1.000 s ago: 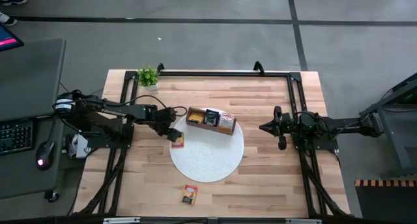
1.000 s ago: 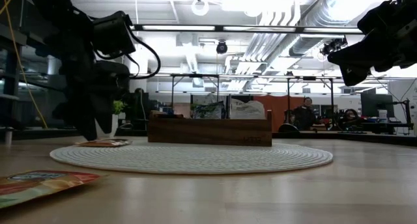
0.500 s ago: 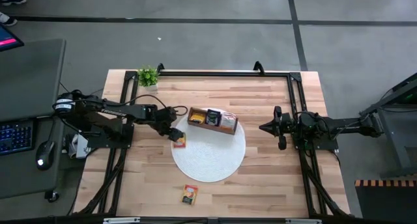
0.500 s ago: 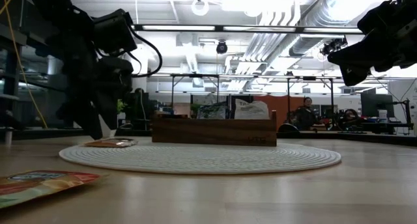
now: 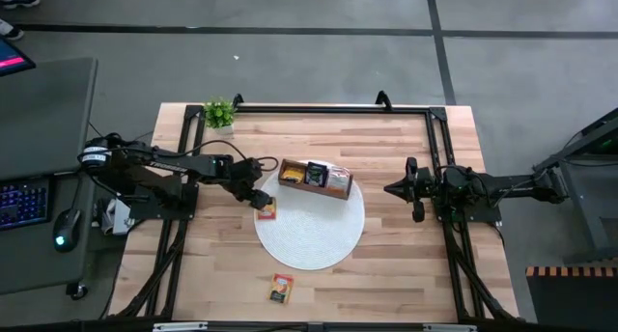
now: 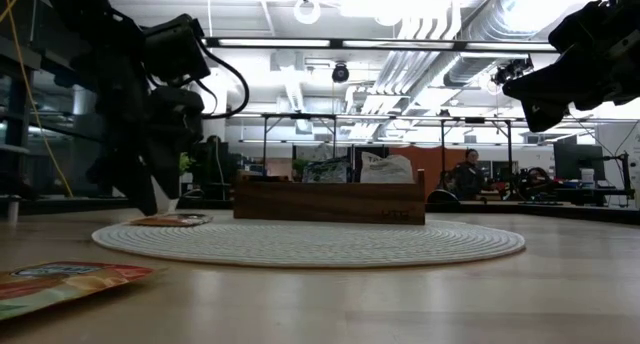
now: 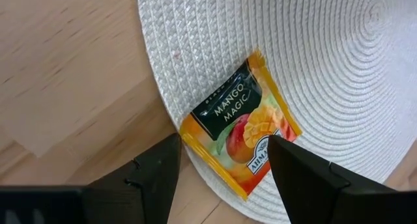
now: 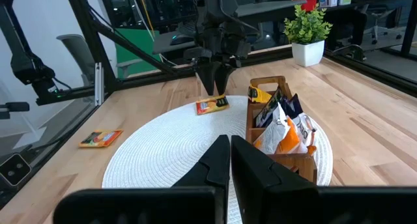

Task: Pick & Place Tea
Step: Put the orange tea bag into the left section of the wooden organizer

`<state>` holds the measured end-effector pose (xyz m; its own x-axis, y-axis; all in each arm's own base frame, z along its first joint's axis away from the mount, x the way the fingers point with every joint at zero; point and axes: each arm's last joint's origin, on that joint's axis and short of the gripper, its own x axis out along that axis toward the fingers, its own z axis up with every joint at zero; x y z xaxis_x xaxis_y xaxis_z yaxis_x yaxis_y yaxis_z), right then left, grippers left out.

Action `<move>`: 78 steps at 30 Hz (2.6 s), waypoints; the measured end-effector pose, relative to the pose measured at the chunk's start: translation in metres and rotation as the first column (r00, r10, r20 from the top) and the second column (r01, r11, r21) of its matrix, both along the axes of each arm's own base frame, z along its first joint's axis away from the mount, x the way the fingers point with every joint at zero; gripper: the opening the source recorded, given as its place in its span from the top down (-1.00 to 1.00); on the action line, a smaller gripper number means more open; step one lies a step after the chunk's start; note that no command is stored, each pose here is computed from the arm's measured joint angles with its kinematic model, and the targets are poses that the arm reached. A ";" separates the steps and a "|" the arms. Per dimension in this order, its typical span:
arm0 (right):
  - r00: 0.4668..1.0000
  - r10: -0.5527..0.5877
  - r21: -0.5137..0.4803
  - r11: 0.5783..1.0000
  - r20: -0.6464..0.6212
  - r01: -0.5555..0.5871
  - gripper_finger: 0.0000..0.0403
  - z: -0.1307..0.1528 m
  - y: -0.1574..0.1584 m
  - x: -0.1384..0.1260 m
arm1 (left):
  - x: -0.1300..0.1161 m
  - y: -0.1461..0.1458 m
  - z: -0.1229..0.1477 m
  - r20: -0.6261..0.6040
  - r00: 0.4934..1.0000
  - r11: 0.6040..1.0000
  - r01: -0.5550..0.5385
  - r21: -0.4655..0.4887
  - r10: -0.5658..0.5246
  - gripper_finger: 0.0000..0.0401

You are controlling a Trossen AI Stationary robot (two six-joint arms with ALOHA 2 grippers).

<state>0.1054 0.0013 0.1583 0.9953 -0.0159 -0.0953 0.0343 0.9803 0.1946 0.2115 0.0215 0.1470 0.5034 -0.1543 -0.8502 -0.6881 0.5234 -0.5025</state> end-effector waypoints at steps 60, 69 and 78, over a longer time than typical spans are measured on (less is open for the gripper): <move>1.000 0.000 0.000 1.000 0.000 0.000 0.94 0.000 0.000 0.000 | -0.004 -0.001 -0.003 -0.214 0.977 0.996 0.035 0.076 -0.018 0.10; 1.000 0.001 0.000 1.000 0.000 -0.001 0.94 0.000 0.000 0.000 | -0.017 0.002 0.019 -0.329 0.943 0.981 0.022 0.191 0.043 0.09; 1.000 0.000 0.000 1.000 0.000 0.000 0.94 0.000 0.000 0.000 | -0.021 0.003 0.022 -0.386 0.921 0.965 0.046 0.258 0.060 0.09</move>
<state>0.1054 0.0013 0.1584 0.9954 -0.0157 -0.0948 0.0340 0.9803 0.1946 0.1908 0.0250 0.1690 0.1270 0.0984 -0.9870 -0.8045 0.5923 -0.0444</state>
